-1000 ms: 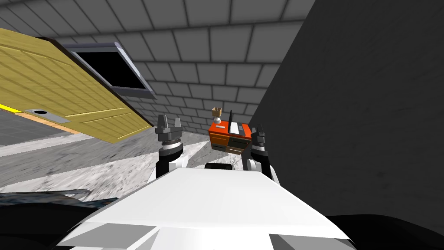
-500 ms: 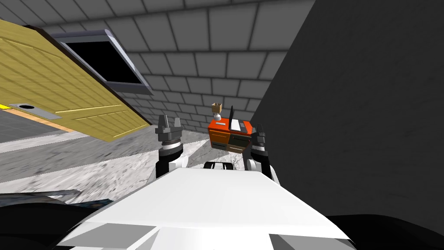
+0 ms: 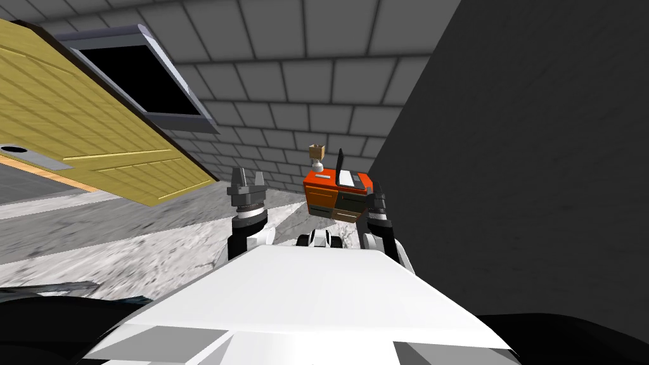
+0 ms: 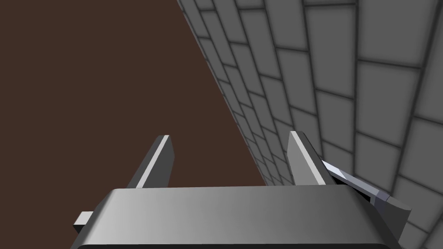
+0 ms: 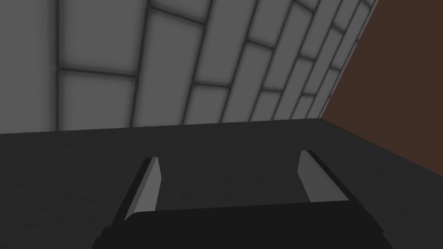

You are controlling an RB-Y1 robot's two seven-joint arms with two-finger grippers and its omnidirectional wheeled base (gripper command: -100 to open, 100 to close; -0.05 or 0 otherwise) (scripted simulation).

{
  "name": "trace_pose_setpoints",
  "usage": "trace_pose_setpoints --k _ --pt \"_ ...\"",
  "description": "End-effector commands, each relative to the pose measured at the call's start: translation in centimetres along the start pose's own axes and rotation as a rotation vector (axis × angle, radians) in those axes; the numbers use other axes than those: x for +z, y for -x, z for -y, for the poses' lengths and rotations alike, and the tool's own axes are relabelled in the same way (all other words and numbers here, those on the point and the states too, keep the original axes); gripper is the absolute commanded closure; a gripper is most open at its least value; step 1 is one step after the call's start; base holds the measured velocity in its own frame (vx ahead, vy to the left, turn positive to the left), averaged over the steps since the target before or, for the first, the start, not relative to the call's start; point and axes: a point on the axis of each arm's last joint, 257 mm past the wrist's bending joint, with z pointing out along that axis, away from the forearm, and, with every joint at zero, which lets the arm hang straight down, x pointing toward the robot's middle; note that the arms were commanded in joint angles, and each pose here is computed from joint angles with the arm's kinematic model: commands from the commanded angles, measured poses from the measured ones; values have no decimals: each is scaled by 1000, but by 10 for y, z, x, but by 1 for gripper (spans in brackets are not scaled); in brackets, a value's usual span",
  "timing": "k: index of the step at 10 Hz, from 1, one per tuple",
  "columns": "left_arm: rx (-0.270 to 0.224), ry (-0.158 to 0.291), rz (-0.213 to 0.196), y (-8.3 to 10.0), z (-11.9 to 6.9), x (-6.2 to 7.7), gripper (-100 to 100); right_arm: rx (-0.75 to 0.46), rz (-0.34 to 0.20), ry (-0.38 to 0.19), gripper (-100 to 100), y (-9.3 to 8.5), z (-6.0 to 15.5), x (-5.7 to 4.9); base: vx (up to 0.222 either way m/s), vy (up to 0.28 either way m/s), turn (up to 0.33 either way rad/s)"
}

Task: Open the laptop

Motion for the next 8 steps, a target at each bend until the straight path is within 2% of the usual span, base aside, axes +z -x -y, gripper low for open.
trace_pose_setpoints --k 1,8 --pt "0 0 0 0 0 0 0 -98 -65 -11 -100 -8 9 -1 40 57 -29" --pt "0 0 0 0 0 0 0 -419 -183 -67 -100 -19 50 -5 71 82 -35"
